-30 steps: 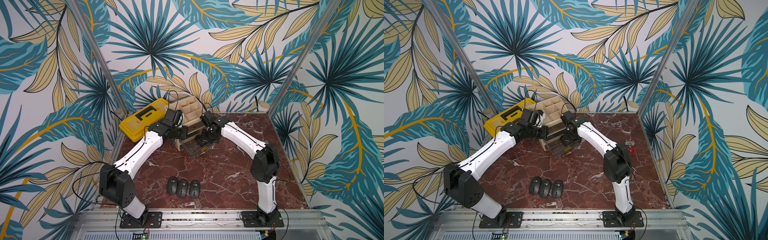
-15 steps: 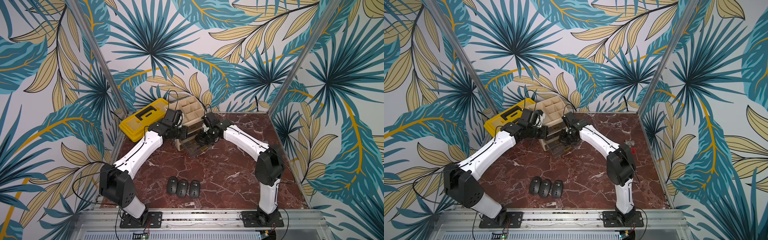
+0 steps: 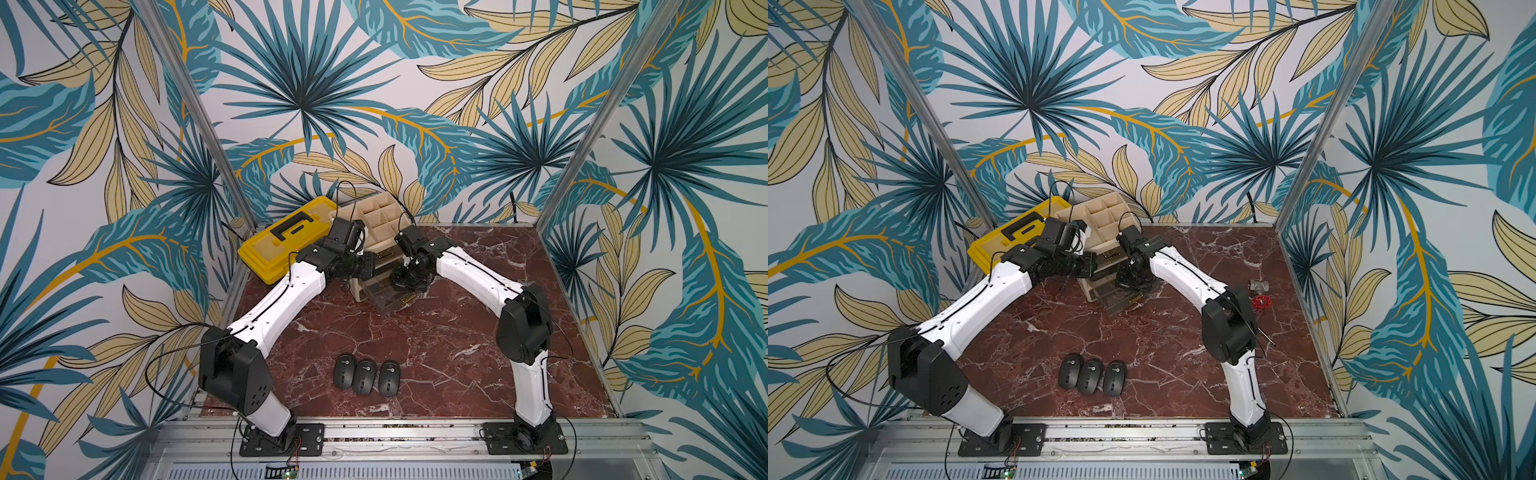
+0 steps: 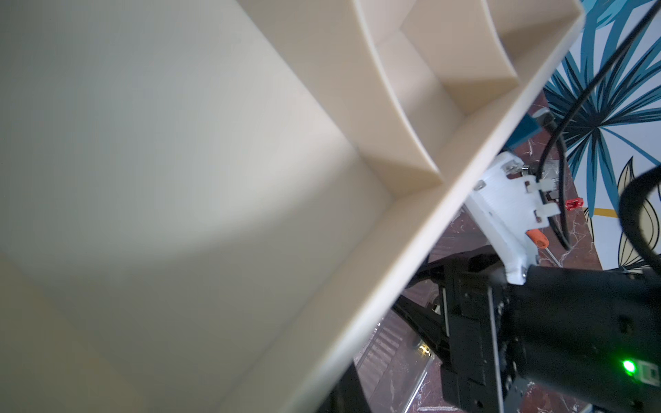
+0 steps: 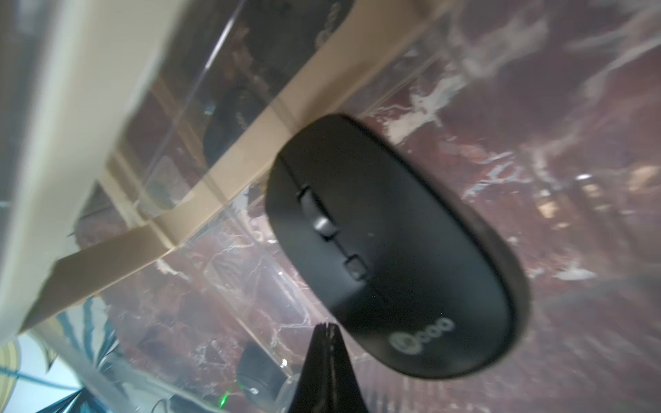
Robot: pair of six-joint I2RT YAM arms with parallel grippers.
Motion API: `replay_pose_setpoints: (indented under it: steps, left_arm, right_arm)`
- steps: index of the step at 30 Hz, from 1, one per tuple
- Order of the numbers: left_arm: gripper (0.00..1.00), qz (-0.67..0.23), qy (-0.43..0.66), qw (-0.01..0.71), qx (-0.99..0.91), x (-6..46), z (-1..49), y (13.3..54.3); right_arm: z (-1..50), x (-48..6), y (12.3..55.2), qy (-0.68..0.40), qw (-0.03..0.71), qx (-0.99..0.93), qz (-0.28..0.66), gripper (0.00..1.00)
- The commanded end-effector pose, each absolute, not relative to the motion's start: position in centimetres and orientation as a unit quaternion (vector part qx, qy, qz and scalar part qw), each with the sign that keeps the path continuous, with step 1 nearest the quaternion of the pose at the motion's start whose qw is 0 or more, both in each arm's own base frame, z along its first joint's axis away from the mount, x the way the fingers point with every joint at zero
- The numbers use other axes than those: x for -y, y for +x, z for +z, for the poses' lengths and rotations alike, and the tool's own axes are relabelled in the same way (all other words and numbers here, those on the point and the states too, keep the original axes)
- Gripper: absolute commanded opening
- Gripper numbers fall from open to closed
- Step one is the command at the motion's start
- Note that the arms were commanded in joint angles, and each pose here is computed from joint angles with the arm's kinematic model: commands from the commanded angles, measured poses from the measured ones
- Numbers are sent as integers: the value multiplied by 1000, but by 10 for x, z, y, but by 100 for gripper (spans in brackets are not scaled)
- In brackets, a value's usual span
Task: Take the mice out of the drawer
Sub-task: Adjust the mouse in the drawer.
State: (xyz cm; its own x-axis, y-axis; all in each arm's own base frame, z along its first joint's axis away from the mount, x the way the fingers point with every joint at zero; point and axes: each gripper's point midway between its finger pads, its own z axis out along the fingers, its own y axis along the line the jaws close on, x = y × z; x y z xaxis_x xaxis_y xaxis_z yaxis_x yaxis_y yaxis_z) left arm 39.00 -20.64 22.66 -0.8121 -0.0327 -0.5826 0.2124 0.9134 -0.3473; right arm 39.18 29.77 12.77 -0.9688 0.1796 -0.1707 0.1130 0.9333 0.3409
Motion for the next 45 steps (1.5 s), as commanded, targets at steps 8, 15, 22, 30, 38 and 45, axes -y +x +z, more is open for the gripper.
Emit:
replay_pose_setpoints:
  steps: [8, 15, 22, 30, 38, 45]
  left_arm:
    - [0, -198, 47, 301, -932, 204, 220, 395]
    - [0, -195, 47, 298, -933, 203, 218, 394]
    - [0, -196, 48, 297, -933, 205, 219, 395]
    - [0, -196, 48, 295, -934, 205, 218, 396]
    - [0, -196, 49, 294, -934, 206, 218, 397]
    - [0, -196, 48, 292, -935, 206, 217, 397]
  right_arm:
    - [123, -244, 396, 52, 128, -990, 3, 0]
    - [134, -238, 406, 41, 146, -988, -5, 0]
    - [149, -299, 397, 20, 131, -974, 184, 0]
    - [127, -304, 389, 23, 85, -982, 167, 0]
    - [111, -266, 391, 21, 87, -995, 54, 0]
    - [134, -237, 408, 26, 156, -987, -16, 0]
